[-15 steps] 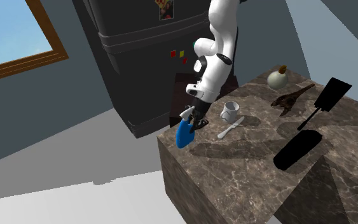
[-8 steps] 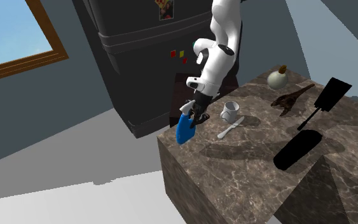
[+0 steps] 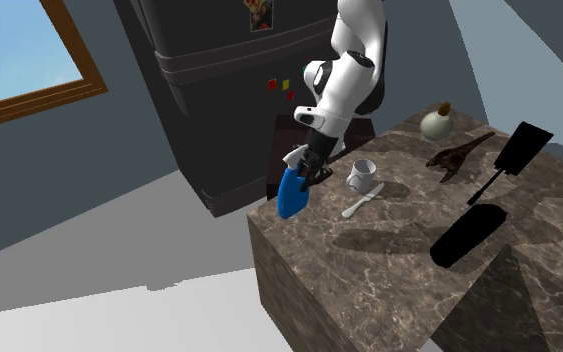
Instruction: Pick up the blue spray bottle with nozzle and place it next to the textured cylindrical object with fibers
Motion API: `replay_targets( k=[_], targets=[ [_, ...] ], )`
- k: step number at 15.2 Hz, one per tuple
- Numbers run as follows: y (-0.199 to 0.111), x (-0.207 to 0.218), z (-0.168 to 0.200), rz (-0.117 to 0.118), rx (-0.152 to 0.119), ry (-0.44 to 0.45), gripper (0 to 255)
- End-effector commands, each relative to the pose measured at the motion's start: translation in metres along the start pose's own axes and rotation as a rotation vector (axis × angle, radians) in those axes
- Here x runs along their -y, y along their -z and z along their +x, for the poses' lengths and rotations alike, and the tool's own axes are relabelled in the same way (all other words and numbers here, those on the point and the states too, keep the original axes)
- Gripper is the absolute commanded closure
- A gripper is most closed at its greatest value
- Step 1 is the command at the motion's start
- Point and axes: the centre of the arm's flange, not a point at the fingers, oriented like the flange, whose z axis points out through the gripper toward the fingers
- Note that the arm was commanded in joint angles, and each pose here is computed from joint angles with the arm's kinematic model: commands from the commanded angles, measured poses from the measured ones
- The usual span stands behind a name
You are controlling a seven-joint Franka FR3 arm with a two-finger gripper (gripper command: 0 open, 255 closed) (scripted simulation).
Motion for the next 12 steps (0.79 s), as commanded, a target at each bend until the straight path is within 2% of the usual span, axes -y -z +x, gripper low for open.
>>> replay_targets(
  k=[1, 12],
  targets=[
    [0.009, -0.002, 0.005, 0.0, 0.001, 0.0, 255],
    [0.061, -0.002, 0.031, 0.0, 0.001, 0.0, 255]
  ],
)
